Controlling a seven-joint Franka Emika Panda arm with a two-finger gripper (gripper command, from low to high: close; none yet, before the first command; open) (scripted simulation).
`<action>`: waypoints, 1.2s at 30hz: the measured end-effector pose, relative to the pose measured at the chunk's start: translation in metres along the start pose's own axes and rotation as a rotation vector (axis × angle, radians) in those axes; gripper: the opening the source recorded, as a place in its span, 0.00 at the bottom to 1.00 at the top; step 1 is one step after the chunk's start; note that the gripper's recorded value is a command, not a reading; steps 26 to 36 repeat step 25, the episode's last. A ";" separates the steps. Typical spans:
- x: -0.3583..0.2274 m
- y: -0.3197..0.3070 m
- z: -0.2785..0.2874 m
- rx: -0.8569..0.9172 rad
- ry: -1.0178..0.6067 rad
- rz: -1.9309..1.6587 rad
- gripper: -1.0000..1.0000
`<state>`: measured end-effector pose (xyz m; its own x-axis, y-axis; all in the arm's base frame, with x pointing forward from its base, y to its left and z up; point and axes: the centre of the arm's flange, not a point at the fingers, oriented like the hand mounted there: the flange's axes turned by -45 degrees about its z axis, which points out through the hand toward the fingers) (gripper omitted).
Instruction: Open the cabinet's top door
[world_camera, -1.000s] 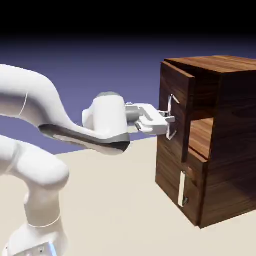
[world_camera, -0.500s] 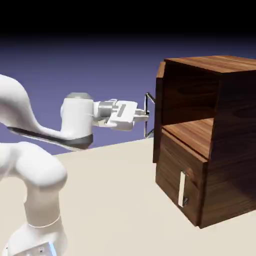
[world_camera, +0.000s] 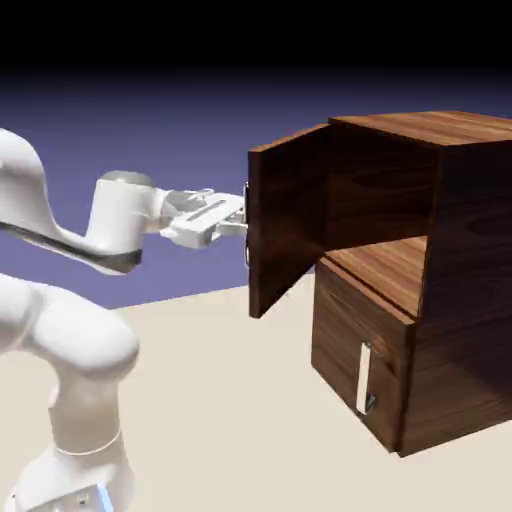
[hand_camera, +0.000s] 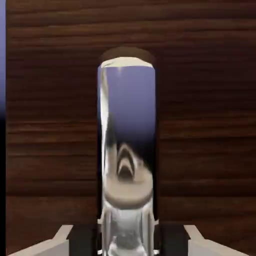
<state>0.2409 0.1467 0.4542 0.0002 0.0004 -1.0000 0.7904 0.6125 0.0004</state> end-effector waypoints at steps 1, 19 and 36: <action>0.000 0.004 -0.008 0.030 0.000 0.000 0.00; 0.000 0.096 -0.105 0.475 0.000 0.000 0.00; 0.000 0.126 -0.121 0.594 0.000 0.000 0.00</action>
